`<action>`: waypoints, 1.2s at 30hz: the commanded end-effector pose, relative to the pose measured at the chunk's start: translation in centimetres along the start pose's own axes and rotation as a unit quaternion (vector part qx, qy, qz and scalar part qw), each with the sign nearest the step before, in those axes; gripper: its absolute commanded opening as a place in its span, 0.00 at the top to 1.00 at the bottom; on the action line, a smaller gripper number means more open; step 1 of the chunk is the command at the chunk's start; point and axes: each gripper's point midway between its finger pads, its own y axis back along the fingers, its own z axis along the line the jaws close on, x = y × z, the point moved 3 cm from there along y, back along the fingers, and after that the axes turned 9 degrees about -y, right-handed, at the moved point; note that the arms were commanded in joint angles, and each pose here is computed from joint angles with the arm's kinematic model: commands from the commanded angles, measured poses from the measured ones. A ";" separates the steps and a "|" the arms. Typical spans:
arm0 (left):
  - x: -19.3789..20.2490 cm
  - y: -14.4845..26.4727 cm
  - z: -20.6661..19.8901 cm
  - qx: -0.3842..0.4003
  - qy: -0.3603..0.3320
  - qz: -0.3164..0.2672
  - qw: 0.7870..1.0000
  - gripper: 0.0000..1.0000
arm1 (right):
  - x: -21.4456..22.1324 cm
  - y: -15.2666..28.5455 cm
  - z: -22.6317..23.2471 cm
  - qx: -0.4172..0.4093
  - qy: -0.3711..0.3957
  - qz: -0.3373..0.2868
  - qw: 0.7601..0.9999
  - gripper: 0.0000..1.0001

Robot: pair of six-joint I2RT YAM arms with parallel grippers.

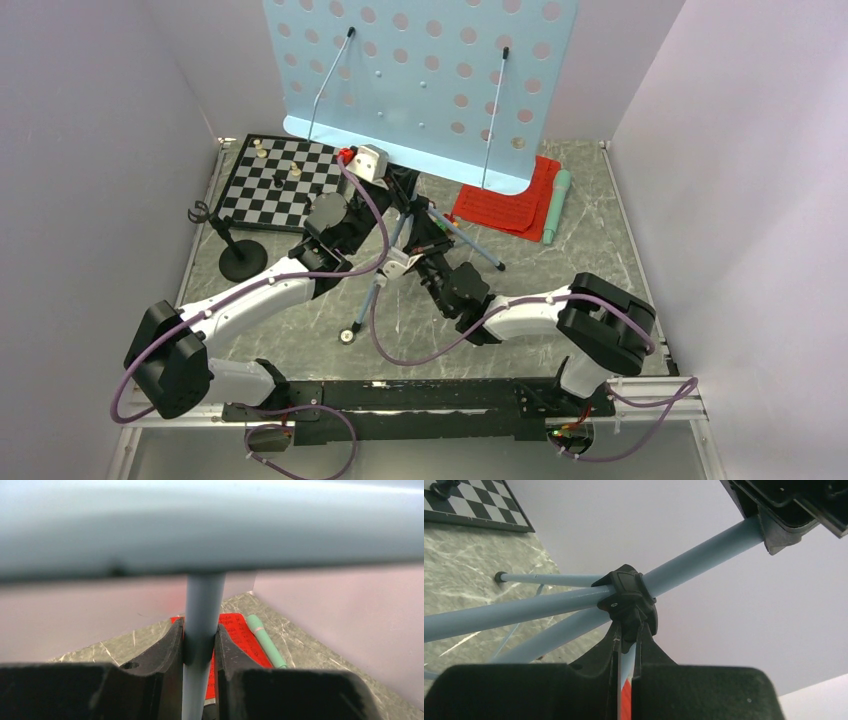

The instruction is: Pack up the instrument practice props

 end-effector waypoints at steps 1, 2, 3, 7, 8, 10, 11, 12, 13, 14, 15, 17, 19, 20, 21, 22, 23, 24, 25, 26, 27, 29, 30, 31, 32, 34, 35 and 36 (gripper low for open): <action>3.3 0.9 0.1 -0.017 0.024 0.058 0.998 1.00 | 2.8 0.8 -3.0 0.063 -0.014 0.114 0.991 0.75; 3.3 0.9 0.1 -0.018 0.023 0.057 0.998 1.00 | 2.8 0.8 -3.1 0.060 -0.036 0.132 0.989 0.56; 3.4 0.9 0.2 -0.019 0.023 0.058 0.998 1.00 | 2.5 0.6 -3.4 0.059 -0.070 0.142 0.986 0.33; 3.5 0.7 0.1 -0.020 0.022 0.058 0.998 1.00 | 1.7 1.7 -3.8 0.024 -0.171 0.152 0.973 0.00; 3.6 0.6 0.1 -0.020 0.022 0.058 0.998 1.00 | 1.5 2.0 -3.9 0.019 -0.192 0.154 0.969 0.00; 3.7 0.5 0.2 -0.022 0.021 0.060 0.998 1.00 | 1.1 3.1 -3.9 -0.004 -0.227 0.160 0.961 0.00; 3.7 0.4 0.2 -0.023 0.019 0.059 0.998 1.00 | 0.7 3.5 -3.6 -0.020 -0.249 0.159 0.955 0.00; 3.6 0.3 0.2 -0.023 0.019 0.059 0.998 1.00 | 0.3 4.2 -3.3 -0.042 -0.270 0.160 0.949 0.00; 3.6 0.3 0.3 -0.024 0.016 0.058 0.998 1.00 | -0.2 4.8 -2.8 -0.064 -0.299 0.159 0.939 0.00; 3.4 0.2 0.3 -0.025 0.015 0.057 0.998 1.00 | -0.6 5.5 -2.4 -0.087 -0.332 0.161 0.925 0.00; 3.3 0.1 0.3 -0.025 0.013 0.056 0.998 1.00 | -1.1 6.3 -1.9 -0.111 -0.365 0.159 0.911 0.00; 3.0 -0.1 0.4 -0.027 0.012 0.052 0.998 1.00 | -1.6 7.7 -0.8 -0.145 -0.426 0.156 0.879 0.00; 2.8 -0.2 0.5 -0.029 0.011 0.049 0.998 1.00 | -1.7 9.0 0.3 -0.161 -0.482 0.163 0.845 0.00; 2.6 -0.2 0.5 -0.029 0.011 0.047 0.998 1.00 | -1.6 9.5 0.7 -0.160 -0.511 0.167 0.828 0.00; 2.5 -0.3 0.5 -0.029 0.011 0.045 0.998 1.00 | -1.3 10.0 1.1 -0.156 -0.532 0.172 0.814 0.00; 2.4 -0.3 0.5 -0.029 0.010 0.044 0.999 1.00 | -1.1 10.4 1.3 -0.152 -0.553 0.175 0.800 0.00; 2.3 -0.3 0.5 -0.030 0.010 0.042 0.999 1.00 | -0.7 10.8 1.7 -0.151 -0.567 0.179 0.790 0.00; 2.3 -0.3 0.6 -0.030 0.008 0.041 0.999 1.00 | -0.5 11.1 1.7 -0.146 -0.582 0.181 0.779 0.00; 2.2 -0.3 0.6 -0.031 0.008 0.040 0.999 1.00 | -0.4 11.2 1.6 -0.134 -0.600 0.182 0.768 0.00; 2.2 -0.3 0.6 -0.031 0.007 0.040 0.999 1.00 | -0.3 11.1 1.1 -0.123 -0.619 0.176 0.756 0.00; 2.1 -0.3 0.6 -0.031 0.008 0.038 0.999 1.00 | -0.1 11.1 1.0 -0.118 -0.636 0.176 0.742 0.00; 2.0 -0.2 0.6 -0.030 0.009 0.036 0.999 1.00 | -0.4 10.5 0.1 -0.123 -0.686 0.165 0.698 0.00; 1.9 -0.2 0.6 -0.029 0.009 0.035 0.999 1.00 | 0.1 10.0 -0.5 -0.120 -0.715 0.165 0.669 0.00; 1.8 -0.1 0.6 -0.030 0.011 0.033 0.999 1.00 | 0.5 9.4 -1.3 -0.120 -0.744 0.162 0.637 0.00; 1.9 0.0 0.6 -0.029 0.011 0.032 0.999 1.00 | 1.0 8.9 -1.9 -0.123 -0.774 0.159 0.601 0.00; 1.8 0.2 0.6 -0.029 0.012 0.028 0.999 1.00 | 1.8 7.9 -3.2 -0.131 -0.822 0.151 0.534 0.01; 1.8 0.2 0.6 -0.028 0.012 0.026 0.999 1.00 | 2.2 7.2 -3.8 -0.137 -0.838 0.148 0.506 0.03; 1.8 0.3 0.6 -0.029 0.011 0.024 0.999 1.00 | 1.9 6.6 -3.9 -0.152 -0.852 0.151 0.477 0.04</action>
